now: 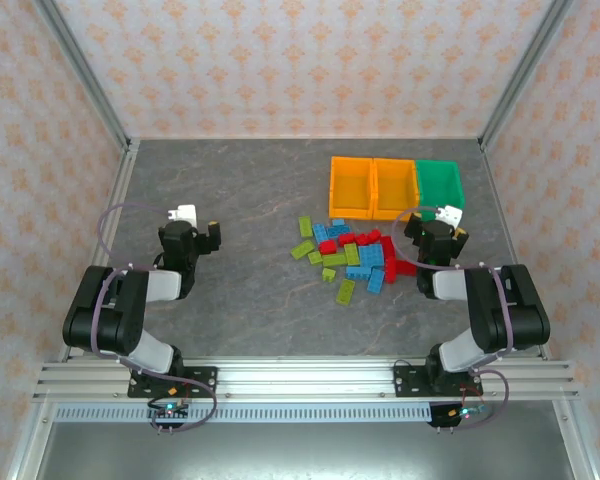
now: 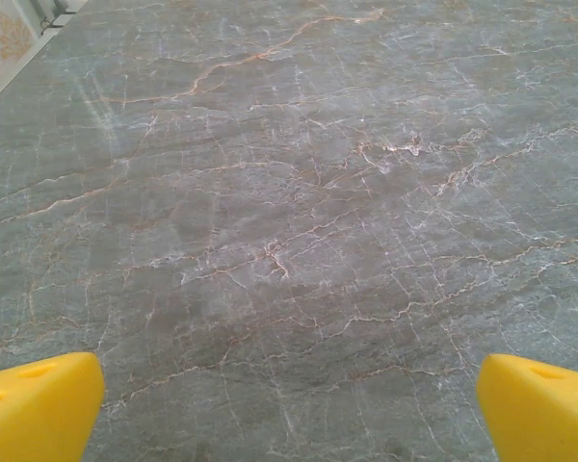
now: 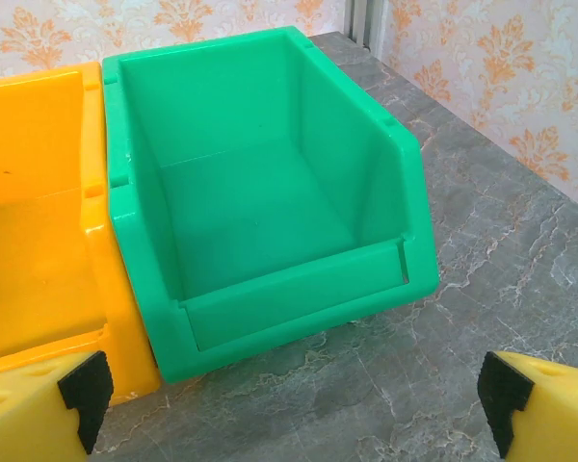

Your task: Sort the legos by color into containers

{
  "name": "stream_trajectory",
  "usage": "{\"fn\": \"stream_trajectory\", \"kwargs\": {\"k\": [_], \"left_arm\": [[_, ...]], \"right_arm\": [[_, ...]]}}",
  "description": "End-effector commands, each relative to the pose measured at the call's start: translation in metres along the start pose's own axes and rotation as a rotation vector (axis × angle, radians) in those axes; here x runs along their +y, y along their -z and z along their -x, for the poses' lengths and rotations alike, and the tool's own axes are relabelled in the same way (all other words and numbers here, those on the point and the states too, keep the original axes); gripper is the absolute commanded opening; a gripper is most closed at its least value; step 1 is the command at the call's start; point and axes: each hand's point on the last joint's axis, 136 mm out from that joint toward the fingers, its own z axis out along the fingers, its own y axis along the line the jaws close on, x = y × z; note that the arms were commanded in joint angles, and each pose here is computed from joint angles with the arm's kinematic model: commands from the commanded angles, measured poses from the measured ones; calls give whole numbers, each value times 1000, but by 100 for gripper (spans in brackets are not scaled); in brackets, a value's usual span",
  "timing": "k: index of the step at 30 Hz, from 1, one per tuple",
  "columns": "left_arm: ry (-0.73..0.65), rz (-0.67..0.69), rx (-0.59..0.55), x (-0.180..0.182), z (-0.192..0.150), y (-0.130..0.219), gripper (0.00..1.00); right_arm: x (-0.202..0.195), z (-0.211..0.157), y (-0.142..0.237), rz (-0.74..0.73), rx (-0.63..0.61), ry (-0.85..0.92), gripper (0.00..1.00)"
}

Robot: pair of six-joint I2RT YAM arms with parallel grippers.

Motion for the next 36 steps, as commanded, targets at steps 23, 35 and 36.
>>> {"fn": "stream_trajectory", "kwargs": {"k": [23,35,36], "left_arm": [[-5,13,-61,1,22,2,100],[54,-101,-128,-38,93,89,100],[70,-132,-129,-47,100,100,100]], "right_arm": [[-5,15,6,-21,-20,-8,99],[42,25,125,188,545,-338,99],[49,22,132,211,572,-317,99]]}}
